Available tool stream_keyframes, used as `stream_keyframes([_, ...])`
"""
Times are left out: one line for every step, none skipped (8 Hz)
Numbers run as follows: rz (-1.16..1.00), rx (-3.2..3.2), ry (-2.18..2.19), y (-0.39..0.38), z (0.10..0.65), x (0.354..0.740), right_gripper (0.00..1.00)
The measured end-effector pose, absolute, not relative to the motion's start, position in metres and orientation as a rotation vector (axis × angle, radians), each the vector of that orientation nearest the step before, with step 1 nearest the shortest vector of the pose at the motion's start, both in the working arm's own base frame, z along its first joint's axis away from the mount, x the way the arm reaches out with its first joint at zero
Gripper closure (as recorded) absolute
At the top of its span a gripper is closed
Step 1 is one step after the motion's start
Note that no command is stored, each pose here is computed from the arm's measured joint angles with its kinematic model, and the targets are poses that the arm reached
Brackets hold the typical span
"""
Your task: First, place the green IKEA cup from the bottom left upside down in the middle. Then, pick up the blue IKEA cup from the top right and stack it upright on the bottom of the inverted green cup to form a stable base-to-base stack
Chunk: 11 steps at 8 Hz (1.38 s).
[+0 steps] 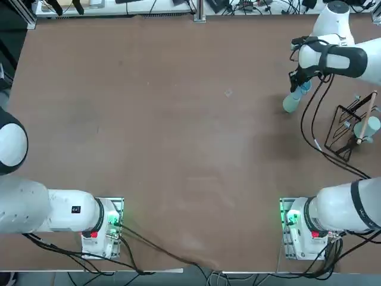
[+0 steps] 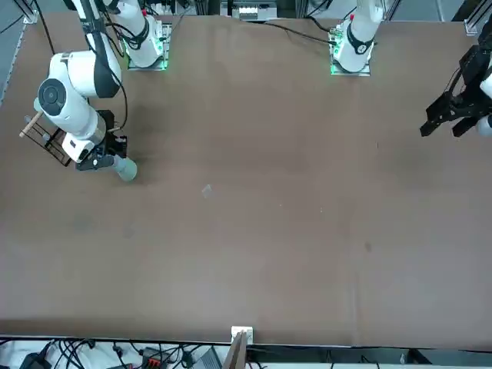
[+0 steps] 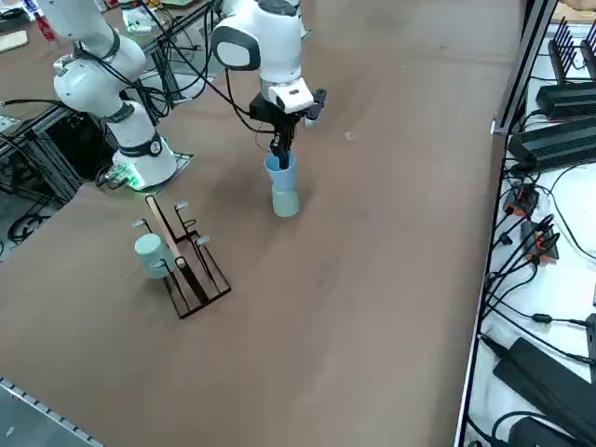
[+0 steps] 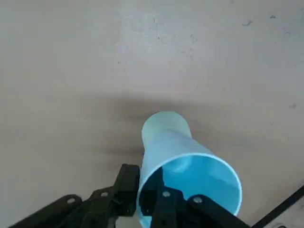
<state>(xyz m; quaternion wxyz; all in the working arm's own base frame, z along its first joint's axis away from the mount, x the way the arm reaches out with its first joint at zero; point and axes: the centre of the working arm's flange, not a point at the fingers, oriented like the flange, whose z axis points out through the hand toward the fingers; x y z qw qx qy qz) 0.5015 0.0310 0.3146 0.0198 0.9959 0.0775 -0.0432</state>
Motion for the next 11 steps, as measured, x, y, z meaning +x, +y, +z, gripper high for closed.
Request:
stream_keyframes([-0.138,3.09,0.238,0.03,0.313,0.501,0.91])
stream_keyframes([-0.143,3.091,0.234,0.029,0.312,0.501,0.83])
stream_keyframes([-0.151,3.091,0.231,0.028,0.309,0.501,0.68])
stream_keyframes([-0.159,3.091,0.231,0.028,0.307,0.501,0.51])
stream_keyframes([-0.161,3.091,0.231,0.028,0.306,0.501,0.3])
stream_keyframes([-0.16,3.091,0.232,0.028,0.306,0.501,0.13])
stream_keyframes([-0.159,3.091,0.234,0.028,0.307,0.502,0.0])
stream_keyframes([-0.153,3.091,0.235,0.029,0.308,0.502,0.0])
stream_keyframes([-0.144,3.091,0.237,0.03,0.311,0.504,0.0])
stream_keyframes([-0.145,3.089,0.239,0.031,0.317,0.507,0.0])
stream_keyframes([-0.163,3.086,0.244,0.033,0.327,0.511,0.0])
